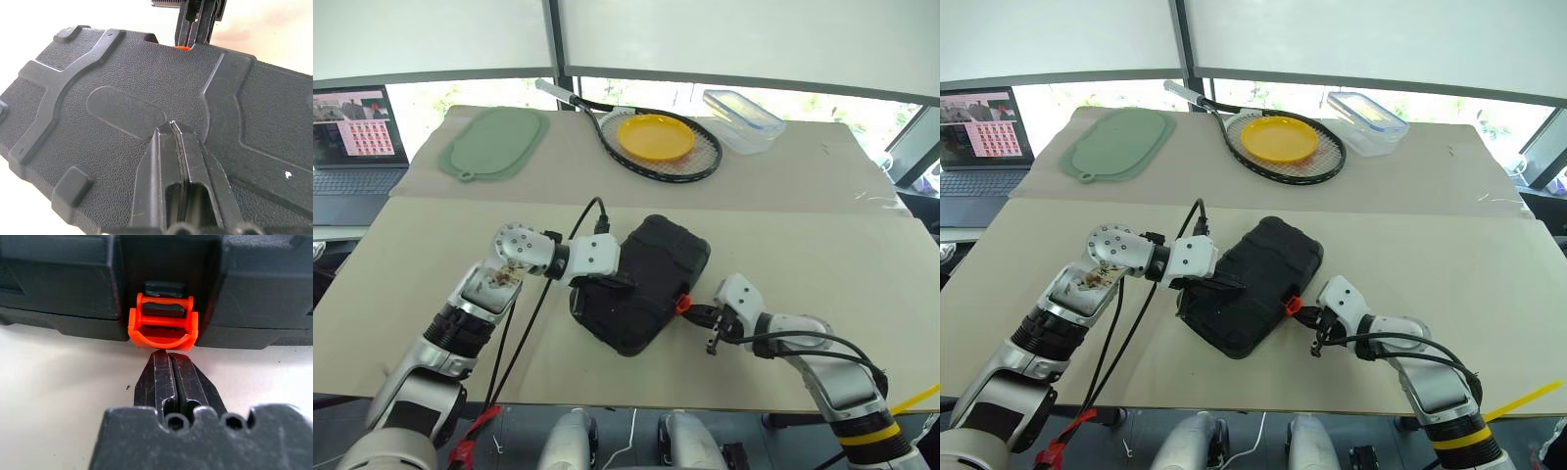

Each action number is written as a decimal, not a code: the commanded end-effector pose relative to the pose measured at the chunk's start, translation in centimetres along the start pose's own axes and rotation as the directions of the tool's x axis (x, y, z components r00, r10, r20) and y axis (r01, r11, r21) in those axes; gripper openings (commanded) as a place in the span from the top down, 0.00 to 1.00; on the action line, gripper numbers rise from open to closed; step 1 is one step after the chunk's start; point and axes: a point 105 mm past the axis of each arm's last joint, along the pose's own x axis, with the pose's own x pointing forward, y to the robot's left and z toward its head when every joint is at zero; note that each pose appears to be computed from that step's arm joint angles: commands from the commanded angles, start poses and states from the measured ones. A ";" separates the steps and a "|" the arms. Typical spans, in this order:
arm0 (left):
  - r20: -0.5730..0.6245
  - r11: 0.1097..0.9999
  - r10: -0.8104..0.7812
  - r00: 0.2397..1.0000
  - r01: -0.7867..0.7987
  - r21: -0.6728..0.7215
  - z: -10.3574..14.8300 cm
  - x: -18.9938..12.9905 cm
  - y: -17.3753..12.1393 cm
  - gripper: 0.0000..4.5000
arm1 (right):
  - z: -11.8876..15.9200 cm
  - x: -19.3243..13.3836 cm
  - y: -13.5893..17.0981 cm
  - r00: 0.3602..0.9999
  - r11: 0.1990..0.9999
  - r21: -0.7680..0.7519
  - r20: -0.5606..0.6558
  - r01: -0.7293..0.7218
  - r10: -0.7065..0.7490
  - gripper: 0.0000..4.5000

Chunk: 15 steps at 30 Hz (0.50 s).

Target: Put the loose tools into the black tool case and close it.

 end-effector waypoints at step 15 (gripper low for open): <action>-0.056 0.999 -0.038 0.998 0.036 -0.035 -1.8 0.9 -0.7 1.00 | 4.1 -1.7 1.2 0.993 0.997 -0.062 0.106 -0.045 0.052 0.99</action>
